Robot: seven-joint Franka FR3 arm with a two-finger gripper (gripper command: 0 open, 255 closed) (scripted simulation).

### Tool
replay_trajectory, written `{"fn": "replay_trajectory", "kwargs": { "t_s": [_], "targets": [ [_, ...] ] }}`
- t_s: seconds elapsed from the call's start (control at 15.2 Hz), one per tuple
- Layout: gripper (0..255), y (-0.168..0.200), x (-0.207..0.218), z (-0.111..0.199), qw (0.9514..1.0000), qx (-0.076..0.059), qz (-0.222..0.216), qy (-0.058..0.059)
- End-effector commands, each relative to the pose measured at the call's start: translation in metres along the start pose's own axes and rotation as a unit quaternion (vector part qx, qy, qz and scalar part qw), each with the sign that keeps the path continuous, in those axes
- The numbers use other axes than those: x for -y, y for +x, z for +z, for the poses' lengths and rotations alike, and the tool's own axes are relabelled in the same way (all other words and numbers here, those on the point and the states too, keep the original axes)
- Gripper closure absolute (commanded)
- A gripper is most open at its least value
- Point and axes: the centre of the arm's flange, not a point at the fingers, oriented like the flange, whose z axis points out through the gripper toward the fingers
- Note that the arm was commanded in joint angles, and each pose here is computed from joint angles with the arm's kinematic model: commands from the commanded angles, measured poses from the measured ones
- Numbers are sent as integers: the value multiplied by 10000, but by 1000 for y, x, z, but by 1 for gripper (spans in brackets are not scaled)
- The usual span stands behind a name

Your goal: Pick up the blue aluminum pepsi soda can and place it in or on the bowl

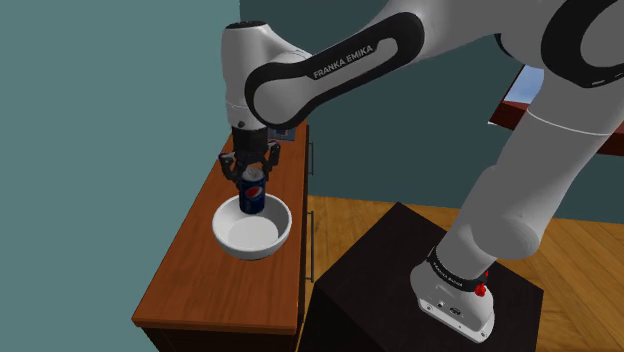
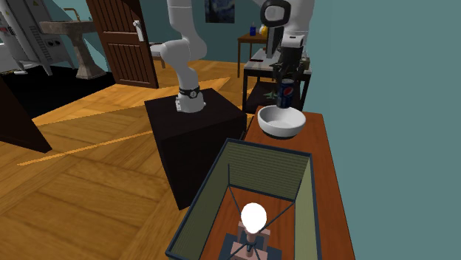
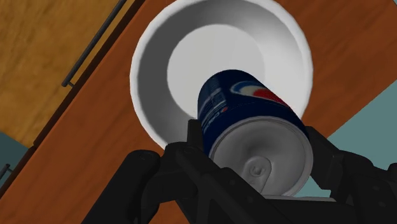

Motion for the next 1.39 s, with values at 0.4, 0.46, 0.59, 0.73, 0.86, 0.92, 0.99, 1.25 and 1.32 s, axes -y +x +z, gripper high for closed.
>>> {"fn": "replay_trajectory", "kwargs": {
  "t_s": [0.4, 0.46, 0.59, 0.73, 0.86, 0.92, 0.99, 1.25, 1.32],
  "targets": [
    [255, 1, 0, 42, 10000, -4, 0, 4],
    [255, 1, 0, 47, 10000, -4, 0, 4],
    [255, 1, 0, 51, 10000, -4, 0, 4],
    [255, 1, 0, 51, 10000, -4, 0, 4],
    [255, 1, 0, 51, 10000, -4, 0, 4],
    [255, 1, 0, 51, 10000, -4, 0, 4],
    [255, 1, 0, 51, 10000, -4, 0, 4],
    [0, 1, 0, 51, 10000, -4, 0, 4],
    [0, 1, 0, 51, 10000, -4, 0, 4]
  ]
}}
